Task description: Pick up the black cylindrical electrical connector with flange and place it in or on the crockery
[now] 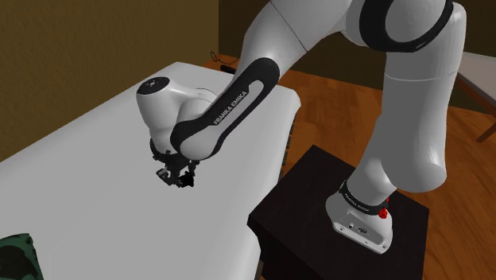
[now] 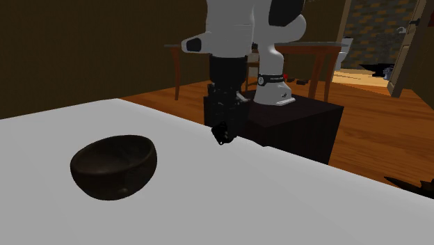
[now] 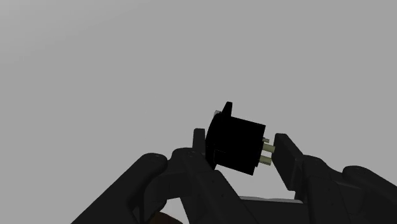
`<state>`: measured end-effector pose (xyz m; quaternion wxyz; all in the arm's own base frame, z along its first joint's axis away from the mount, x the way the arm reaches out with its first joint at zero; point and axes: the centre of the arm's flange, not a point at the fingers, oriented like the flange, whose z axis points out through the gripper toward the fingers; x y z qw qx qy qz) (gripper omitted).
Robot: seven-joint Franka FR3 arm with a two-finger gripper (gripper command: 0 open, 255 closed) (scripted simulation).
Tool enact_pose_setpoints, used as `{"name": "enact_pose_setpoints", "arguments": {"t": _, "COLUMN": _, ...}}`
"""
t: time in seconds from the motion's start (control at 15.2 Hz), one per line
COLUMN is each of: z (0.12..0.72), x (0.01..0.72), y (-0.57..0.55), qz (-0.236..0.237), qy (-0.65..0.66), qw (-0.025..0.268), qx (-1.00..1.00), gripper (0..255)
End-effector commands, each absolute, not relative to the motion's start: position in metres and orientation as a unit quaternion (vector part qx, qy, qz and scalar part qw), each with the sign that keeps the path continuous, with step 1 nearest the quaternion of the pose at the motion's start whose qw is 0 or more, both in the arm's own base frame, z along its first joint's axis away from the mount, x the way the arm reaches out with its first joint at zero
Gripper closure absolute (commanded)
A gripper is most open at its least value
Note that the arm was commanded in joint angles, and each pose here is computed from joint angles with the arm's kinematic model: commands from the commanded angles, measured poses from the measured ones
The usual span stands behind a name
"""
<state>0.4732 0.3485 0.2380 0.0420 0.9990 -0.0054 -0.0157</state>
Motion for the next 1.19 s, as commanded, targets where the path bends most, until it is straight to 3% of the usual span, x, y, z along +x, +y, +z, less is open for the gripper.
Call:
{"name": "enact_pose_setpoints", "arguments": {"t": 0.0, "z": 0.248, "x": 0.474, "y": 0.348, "qz": -0.016, "qy": -0.005, "qw": 0.042, "qx": 0.999, "gripper": 255}}
{"name": "enact_pose_setpoints", "arguments": {"t": 0.59, "z": 0.293, "x": 0.474, "y": 0.348, "qz": -0.016, "qy": -0.005, "qw": 0.042, "qx": 0.999, "gripper": 255}}
{"name": "enact_pose_setpoints", "arguments": {"t": 1.12, "z": 0.297, "x": 0.571, "y": 0.308, "qz": -0.016, "qy": -0.005, "qw": 0.042, "qx": 0.999, "gripper": 255}}
